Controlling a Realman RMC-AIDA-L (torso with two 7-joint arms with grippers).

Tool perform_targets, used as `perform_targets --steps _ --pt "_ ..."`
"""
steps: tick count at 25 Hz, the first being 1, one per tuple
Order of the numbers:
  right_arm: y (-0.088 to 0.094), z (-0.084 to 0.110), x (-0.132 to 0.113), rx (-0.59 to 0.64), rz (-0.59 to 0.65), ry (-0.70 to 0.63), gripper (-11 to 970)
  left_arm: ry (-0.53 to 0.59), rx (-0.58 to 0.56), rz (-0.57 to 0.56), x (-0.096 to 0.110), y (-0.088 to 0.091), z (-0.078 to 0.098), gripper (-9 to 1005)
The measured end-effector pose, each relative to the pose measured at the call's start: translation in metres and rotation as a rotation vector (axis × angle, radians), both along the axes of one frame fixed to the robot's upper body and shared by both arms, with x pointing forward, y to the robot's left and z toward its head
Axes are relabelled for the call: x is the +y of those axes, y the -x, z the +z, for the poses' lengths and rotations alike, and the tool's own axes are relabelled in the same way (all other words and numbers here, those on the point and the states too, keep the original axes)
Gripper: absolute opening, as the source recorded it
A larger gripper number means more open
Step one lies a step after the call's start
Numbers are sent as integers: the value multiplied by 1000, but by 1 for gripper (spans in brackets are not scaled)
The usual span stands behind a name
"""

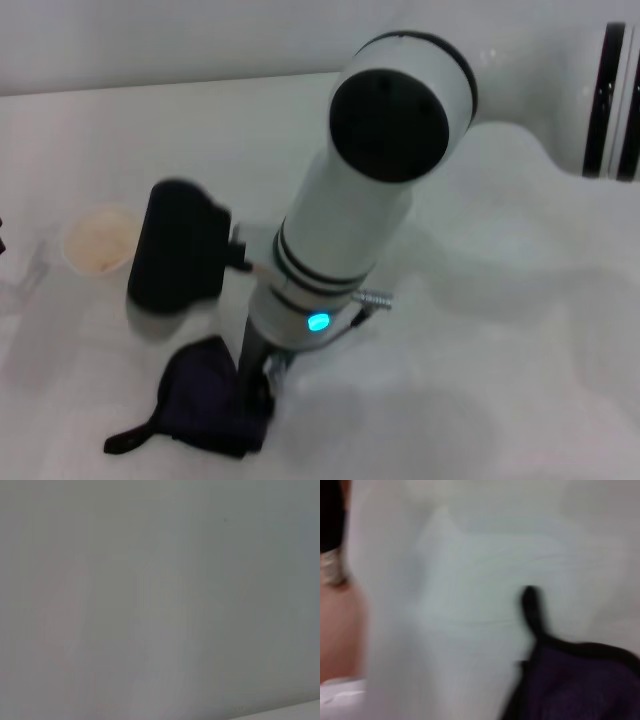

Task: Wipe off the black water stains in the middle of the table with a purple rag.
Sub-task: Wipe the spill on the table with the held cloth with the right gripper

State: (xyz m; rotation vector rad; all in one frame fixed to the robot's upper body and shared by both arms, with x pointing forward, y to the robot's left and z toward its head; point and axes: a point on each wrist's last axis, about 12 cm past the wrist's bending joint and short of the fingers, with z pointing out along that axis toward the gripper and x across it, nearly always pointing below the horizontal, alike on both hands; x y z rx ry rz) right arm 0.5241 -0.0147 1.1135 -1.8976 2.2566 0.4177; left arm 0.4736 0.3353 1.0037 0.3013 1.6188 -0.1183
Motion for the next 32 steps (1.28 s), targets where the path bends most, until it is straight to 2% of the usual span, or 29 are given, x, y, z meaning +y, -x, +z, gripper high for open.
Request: perform_targets --steps 3,6,7,8,16,19,24,32 --pt "-26 -3 -6 -48 -123 -6 117 -1 0 1 0 0 0 878" --pt "-45 -3 -13 -98 -201 13 118 -1 -1 4 1 0 0 878" --pt "-57 -2 -20 -139 -247 40 118 0 0 5 1 0 0 878" --pt "-57 -2 -20 -139 -247 40 118 0 0 7 1 0 0 878" --pt "-98 2 -62 -253 -449 140 118 2 0 13 2 0 0 877" --pt "-105 4 -75 -271 -495 156 118 -2 5 18 3 0 0 877" --pt "-91 6 -68 -240 -437 116 119 -6 7 17 2 -4 1 877" --pt "-34 3 -20 -116 -139 18 119 -6 -3 7 0 -9 3 876"
